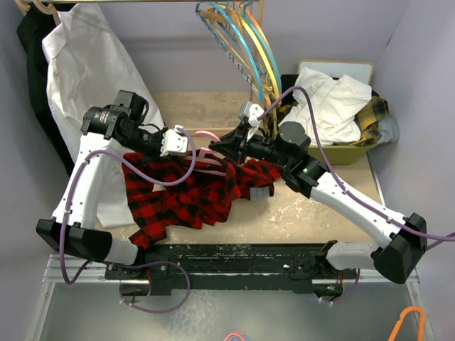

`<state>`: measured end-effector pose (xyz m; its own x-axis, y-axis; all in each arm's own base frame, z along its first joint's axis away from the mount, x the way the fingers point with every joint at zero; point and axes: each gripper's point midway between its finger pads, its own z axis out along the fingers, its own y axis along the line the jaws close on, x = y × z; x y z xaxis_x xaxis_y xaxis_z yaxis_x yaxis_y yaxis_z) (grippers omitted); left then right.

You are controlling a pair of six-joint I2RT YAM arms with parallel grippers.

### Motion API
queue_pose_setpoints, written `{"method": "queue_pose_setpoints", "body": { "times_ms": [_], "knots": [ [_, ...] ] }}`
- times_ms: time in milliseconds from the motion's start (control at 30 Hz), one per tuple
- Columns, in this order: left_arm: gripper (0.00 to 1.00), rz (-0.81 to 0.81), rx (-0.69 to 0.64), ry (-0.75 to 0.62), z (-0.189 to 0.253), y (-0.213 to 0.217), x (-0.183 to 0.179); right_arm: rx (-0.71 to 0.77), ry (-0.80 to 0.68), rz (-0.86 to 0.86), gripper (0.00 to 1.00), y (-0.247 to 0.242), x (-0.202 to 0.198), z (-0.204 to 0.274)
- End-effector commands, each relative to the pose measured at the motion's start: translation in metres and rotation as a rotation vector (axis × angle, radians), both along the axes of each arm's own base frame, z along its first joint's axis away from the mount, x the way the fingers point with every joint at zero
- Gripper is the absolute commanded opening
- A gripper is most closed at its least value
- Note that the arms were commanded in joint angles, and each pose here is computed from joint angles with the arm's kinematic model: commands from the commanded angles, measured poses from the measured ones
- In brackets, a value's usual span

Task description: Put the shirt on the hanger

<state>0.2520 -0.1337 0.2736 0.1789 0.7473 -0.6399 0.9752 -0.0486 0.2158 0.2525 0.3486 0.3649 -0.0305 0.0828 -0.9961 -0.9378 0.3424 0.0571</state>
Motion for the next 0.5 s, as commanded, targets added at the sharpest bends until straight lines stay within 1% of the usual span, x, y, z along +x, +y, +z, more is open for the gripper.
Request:
{"method": "queue_pose_setpoints", "body": {
  "times_ms": [0,133,200,233,300,333,367,400,433,467],
  "knots": [
    [0.00,-0.021,0.000,0.031,-0.002,0.002,-0.012,0.180,-0.162,-0.061,0.00,-0.018,-0.002,0.079],
    [0.00,-0.022,-0.016,-0.038,0.012,0.001,-0.009,0.200,-0.162,-0.074,0.00,-0.020,-0.002,0.084],
    [0.00,-0.013,-0.028,-0.054,0.020,0.000,-0.007,0.216,-0.159,-0.132,0.00,-0.026,0.006,0.090],
    [0.00,0.004,-0.031,-0.060,0.023,-0.001,-0.004,0.223,-0.152,-0.179,0.00,-0.030,0.013,0.095],
    [0.00,0.084,-0.037,-0.083,0.029,0.000,0.012,0.230,-0.124,-0.217,0.00,-0.033,0.018,0.101],
    [0.05,0.130,-0.031,-0.086,0.029,0.002,0.020,0.236,-0.115,-0.243,0.00,-0.035,0.021,0.105],
    [0.29,0.158,-0.019,-0.091,0.029,0.005,0.025,0.237,-0.108,-0.265,0.00,-0.037,0.024,0.105],
    [0.84,0.196,-0.008,-0.105,0.031,0.008,0.031,0.236,-0.107,-0.290,0.00,-0.039,0.027,0.106],
    [0.99,0.251,-0.009,-0.140,0.038,0.011,0.039,0.233,-0.104,-0.319,0.00,-0.042,0.031,0.106],
    [0.99,0.308,-0.017,-0.175,0.046,0.015,0.047,0.226,-0.101,-0.332,0.00,-0.043,0.033,0.105]
  ]
}}
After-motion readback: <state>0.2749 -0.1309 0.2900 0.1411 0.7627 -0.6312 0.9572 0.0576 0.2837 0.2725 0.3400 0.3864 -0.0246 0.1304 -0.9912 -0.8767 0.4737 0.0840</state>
